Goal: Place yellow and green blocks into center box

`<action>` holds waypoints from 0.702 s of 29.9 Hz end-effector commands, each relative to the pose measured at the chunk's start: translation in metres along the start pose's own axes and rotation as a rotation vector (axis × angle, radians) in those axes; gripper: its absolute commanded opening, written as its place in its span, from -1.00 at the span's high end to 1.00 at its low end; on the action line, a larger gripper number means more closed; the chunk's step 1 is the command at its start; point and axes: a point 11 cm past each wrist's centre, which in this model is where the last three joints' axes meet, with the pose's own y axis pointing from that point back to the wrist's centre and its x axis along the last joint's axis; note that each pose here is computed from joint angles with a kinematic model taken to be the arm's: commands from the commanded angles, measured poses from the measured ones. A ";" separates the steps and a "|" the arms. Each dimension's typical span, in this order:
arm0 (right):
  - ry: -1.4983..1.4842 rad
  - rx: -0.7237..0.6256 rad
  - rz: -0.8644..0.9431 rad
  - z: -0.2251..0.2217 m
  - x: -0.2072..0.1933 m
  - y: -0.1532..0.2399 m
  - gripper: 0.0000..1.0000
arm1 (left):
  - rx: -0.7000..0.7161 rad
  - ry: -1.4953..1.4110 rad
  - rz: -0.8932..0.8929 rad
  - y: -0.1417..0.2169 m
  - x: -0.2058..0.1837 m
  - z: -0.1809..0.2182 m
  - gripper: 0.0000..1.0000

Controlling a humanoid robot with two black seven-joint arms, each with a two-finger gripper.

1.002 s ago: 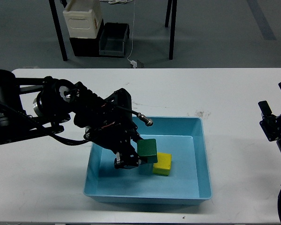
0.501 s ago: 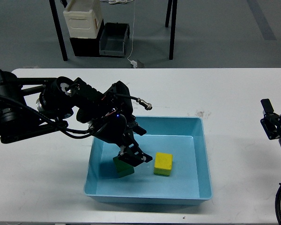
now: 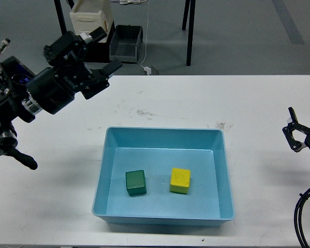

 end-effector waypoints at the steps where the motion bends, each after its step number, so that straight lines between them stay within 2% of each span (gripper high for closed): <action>1: -0.163 -0.005 0.019 0.001 0.004 0.003 -1.00 | -0.078 0.161 0.216 0.040 0.023 -0.003 -1.00; 6: -0.254 -0.031 0.032 0.004 0.011 0.016 -1.00 | -0.201 0.559 0.475 0.088 0.038 -0.028 -1.00; 13: -0.393 0.010 0.069 0.003 0.023 0.035 -1.00 | -0.373 0.906 0.766 0.135 0.053 -0.047 -1.00; 17: -0.454 0.037 0.086 0.008 0.026 0.040 -1.00 | -0.435 1.053 0.857 0.154 0.044 -0.057 -1.00; 21: -0.496 0.056 0.098 0.017 0.026 0.043 -1.00 | -0.436 1.131 0.883 0.163 0.027 -0.062 -1.00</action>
